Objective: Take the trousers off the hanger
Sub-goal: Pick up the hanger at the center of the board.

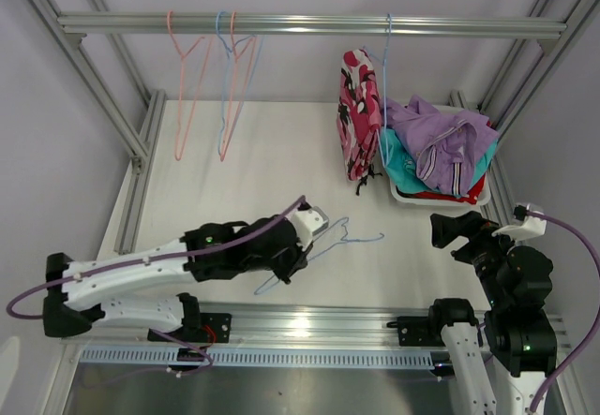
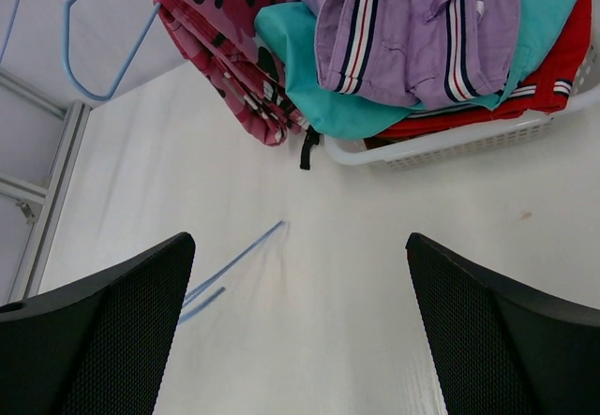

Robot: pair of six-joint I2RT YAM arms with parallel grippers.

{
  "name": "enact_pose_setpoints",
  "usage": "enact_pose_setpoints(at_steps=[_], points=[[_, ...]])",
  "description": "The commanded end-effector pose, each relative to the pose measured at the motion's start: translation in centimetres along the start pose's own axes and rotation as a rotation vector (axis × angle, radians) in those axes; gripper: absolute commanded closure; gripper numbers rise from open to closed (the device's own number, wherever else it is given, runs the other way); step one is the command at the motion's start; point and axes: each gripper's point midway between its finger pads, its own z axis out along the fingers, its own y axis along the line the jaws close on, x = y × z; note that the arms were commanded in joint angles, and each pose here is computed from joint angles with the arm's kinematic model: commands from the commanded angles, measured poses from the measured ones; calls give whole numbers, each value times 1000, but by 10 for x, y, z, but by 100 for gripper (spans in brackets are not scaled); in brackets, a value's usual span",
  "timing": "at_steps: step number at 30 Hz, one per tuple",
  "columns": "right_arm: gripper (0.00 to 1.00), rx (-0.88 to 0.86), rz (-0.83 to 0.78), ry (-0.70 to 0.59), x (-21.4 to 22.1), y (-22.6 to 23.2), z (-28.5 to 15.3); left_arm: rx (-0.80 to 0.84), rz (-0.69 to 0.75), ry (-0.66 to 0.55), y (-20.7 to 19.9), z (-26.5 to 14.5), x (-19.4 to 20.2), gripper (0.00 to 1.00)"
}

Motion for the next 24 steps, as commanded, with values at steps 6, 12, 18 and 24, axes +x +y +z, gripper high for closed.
enact_pose_setpoints(at_steps=[6, 12, 18, 24], points=[[1, 4, 19, -10, -3, 1, 0, -70, -167, -226, 18, -54, -38, 100], [1, 10, 22, -21, -3, -1, -2, -182, -226, -269, 42, -55, -28, 100], [1, 9, 24, -30, -5, -1, -4, -227, -300, -319, 55, -53, -19, 99], [0, -57, 9, -7, 0, 10, -4, -205, -365, -418, 57, -61, -26, 99]])
